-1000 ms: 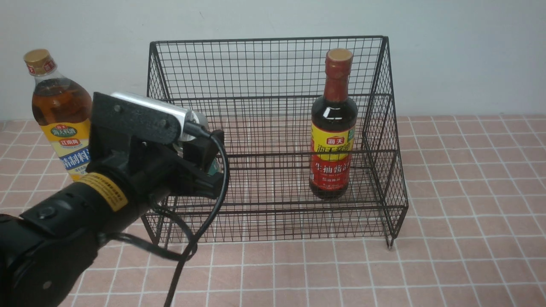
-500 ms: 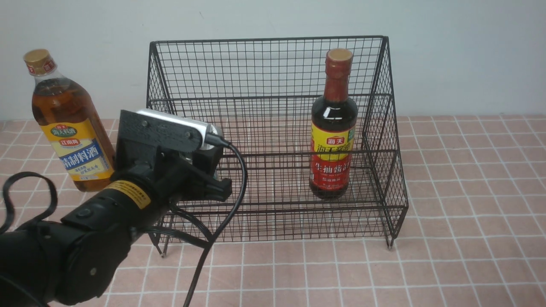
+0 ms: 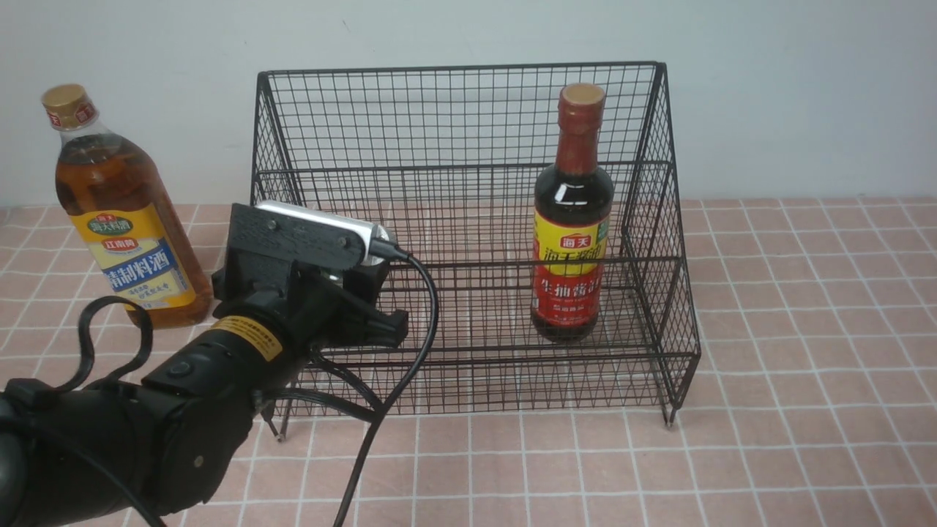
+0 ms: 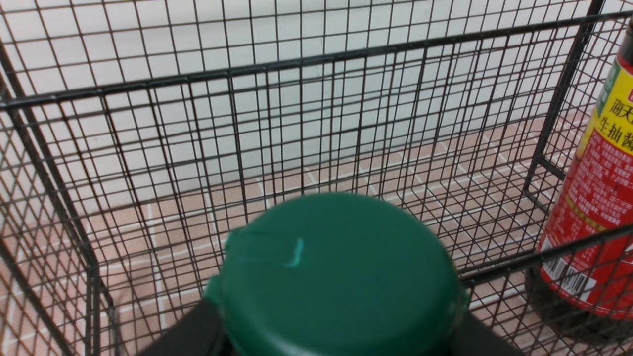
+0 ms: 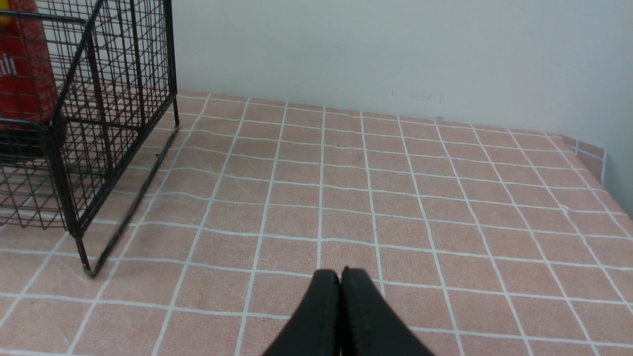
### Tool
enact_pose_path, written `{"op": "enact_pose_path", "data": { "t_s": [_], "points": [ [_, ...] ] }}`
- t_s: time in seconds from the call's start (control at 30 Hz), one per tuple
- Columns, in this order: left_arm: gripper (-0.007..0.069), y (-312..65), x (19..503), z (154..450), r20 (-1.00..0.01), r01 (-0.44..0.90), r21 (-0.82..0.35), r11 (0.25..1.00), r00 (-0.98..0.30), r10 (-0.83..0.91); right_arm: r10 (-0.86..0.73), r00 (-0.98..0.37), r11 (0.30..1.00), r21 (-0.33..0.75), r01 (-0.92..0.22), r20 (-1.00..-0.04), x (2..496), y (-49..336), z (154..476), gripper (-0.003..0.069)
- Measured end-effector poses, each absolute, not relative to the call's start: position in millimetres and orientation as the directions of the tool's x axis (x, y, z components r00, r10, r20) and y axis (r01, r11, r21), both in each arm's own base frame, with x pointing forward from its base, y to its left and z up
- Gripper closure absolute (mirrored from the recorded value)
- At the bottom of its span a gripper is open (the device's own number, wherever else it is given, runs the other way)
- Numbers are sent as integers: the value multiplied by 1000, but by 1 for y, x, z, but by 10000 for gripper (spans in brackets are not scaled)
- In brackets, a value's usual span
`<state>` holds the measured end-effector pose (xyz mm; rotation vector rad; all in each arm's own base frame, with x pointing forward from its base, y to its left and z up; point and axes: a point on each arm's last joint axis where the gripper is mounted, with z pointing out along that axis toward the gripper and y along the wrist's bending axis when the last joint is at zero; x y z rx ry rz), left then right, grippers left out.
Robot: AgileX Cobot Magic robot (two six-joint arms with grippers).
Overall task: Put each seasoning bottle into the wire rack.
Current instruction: Use the left arm to put the condiment bottle back on the shelf
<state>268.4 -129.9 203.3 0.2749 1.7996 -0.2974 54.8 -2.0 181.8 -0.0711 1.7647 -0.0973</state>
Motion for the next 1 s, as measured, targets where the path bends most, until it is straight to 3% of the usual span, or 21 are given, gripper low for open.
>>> {"op": "enact_pose_path", "data": {
  "t_s": [0.53,1.0],
  "points": [
    [314,-126,250,233,-969,393,-42,918,-239,58,-101,-195,995,-104,6,-976,55,-2,182,673],
    [314,-131,259,202,-939,403,4,915,-312,142,-100,-195,995,-103,6,-976,55,-2,182,673]
  ]
}}
